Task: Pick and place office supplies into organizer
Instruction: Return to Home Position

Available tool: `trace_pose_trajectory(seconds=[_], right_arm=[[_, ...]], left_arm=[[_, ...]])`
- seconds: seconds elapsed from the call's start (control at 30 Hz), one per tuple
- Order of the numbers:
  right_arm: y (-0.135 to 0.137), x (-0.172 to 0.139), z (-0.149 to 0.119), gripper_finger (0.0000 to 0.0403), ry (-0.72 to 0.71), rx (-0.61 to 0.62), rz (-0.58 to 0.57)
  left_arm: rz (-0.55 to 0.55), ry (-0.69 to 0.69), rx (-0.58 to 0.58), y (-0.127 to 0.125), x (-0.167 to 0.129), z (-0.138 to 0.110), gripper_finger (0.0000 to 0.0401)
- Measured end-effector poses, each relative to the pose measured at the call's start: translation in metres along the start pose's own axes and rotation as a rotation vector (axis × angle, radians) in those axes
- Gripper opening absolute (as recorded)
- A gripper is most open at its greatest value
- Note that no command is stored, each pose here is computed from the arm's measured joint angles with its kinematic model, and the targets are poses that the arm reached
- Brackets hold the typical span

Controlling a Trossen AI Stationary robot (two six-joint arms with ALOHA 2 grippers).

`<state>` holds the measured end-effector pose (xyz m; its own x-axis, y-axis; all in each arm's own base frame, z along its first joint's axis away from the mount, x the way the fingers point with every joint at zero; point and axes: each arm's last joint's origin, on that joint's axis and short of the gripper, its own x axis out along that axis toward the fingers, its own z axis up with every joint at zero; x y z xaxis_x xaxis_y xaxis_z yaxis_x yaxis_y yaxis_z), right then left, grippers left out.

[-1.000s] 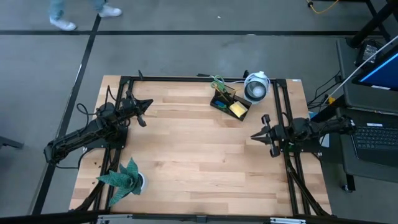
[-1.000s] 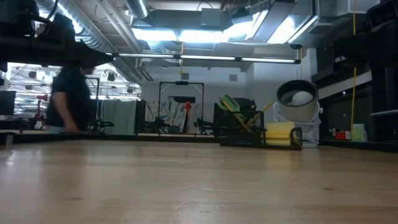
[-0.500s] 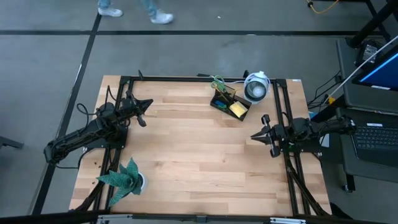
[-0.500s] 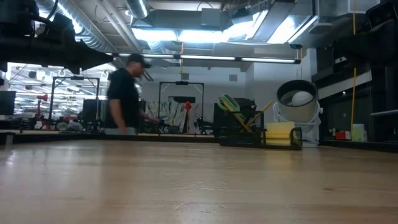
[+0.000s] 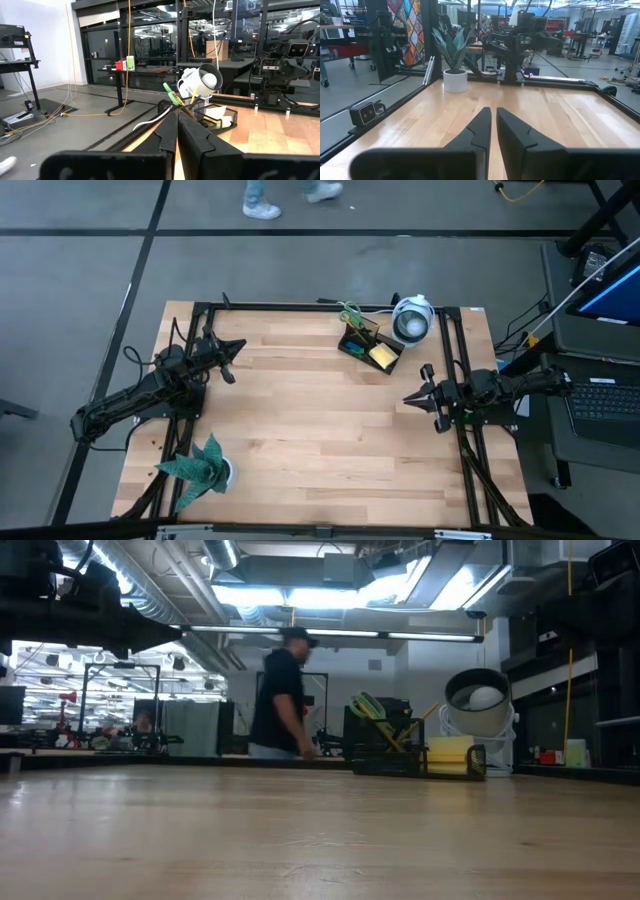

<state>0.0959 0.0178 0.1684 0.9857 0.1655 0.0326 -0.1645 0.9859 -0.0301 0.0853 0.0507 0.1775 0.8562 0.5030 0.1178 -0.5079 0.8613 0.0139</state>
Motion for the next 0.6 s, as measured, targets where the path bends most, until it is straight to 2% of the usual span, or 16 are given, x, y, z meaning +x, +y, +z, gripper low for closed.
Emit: trace_pose_trajectory(seconds=[0.6], right_arm=[[0.0000,0.0000,-0.0001,0.0035,0.000,0.001,0.000]], left_arm=[[0.000,0.000,0.000,0.0000,0.0000,0.0000,0.0010]])
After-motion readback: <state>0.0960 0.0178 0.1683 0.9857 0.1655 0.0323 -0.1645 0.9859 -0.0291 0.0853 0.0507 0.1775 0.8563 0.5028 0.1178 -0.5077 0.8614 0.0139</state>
